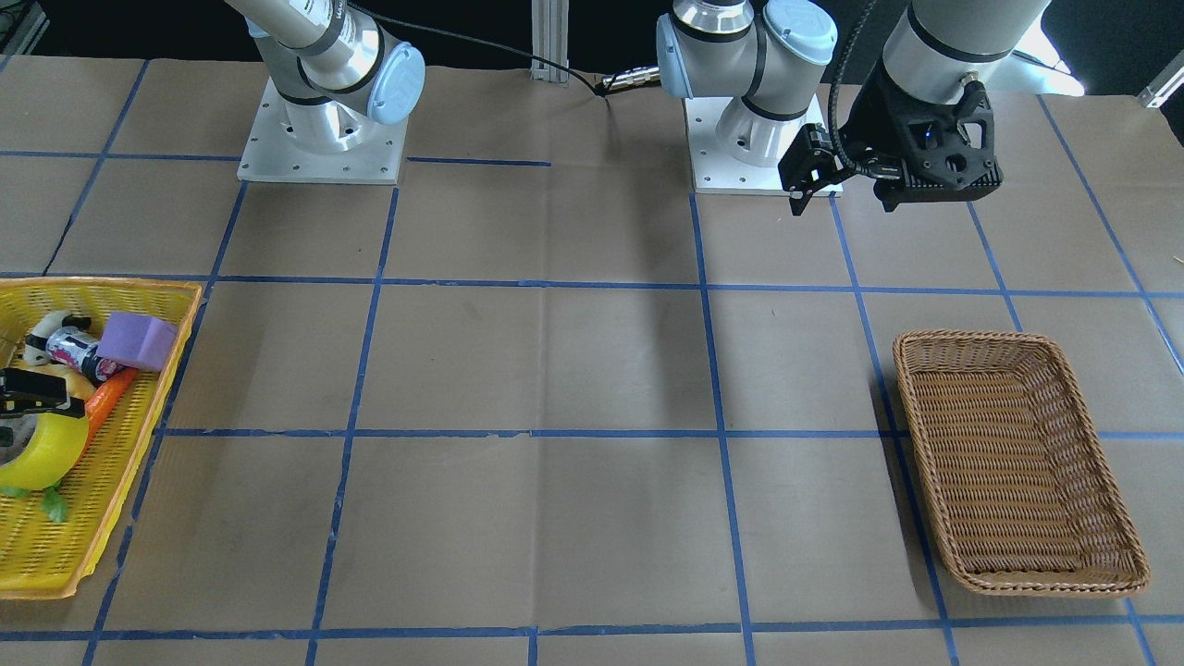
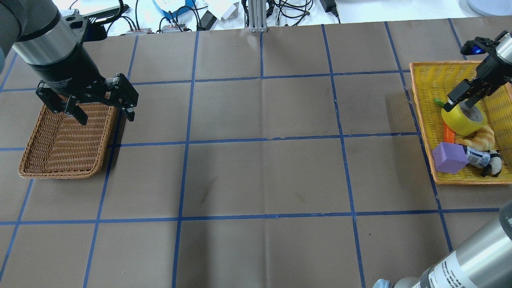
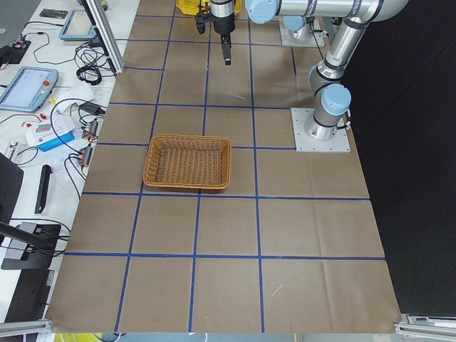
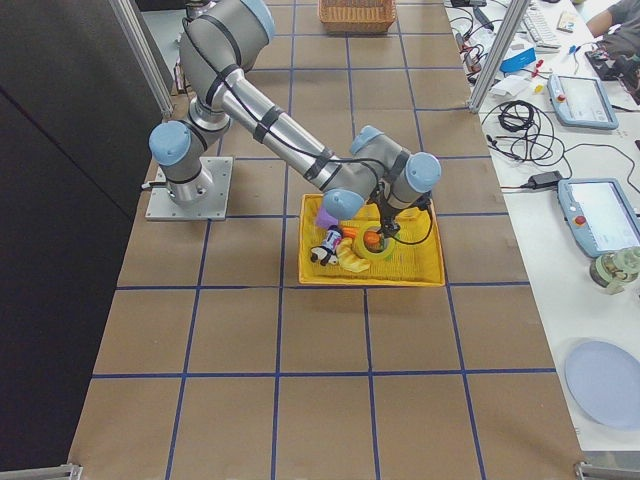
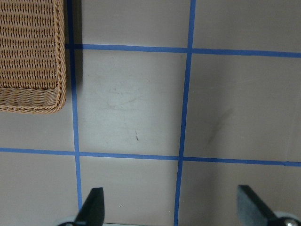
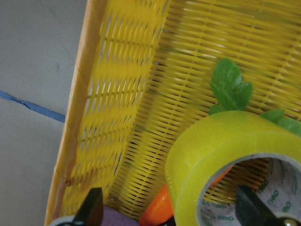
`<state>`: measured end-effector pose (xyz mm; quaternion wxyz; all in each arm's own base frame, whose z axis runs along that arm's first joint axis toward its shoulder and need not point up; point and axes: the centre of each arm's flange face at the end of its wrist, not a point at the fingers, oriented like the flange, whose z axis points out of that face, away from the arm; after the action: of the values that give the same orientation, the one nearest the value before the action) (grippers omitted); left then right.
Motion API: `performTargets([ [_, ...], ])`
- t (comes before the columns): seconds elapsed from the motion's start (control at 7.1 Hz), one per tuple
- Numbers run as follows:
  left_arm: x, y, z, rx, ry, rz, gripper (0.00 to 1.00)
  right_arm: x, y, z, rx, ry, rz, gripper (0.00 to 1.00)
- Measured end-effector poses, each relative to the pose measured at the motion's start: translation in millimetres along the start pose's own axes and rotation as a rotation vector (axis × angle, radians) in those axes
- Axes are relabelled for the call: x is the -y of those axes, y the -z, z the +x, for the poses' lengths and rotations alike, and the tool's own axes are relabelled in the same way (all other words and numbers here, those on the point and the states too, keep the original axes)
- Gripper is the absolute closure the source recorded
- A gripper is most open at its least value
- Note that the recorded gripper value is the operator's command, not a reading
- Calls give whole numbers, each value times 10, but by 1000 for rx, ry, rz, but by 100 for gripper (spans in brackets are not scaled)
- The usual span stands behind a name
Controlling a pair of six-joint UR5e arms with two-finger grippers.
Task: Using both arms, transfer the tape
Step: 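Move the right gripper over the yellow basket and lower onto the tape roll, then close the right gripper on the yellow tape roll and lift it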
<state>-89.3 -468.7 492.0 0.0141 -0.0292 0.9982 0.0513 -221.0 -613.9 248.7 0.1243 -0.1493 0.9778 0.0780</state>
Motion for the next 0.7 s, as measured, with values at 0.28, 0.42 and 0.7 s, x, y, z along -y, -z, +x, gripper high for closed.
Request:
performTargets([
  [0.28, 22, 5, -1, 0, 0, 12, 0, -46, -95, 33, 15, -8, -11, 100],
  [0.42, 26, 7, -1, 0, 0, 14, 0, -52, -119, 34, 18, -7, -13, 100],
  [0.7, 29, 8, -3, 1, 0, 15, 0, -46, 28, 29, -3, -13, 2, 100],
])
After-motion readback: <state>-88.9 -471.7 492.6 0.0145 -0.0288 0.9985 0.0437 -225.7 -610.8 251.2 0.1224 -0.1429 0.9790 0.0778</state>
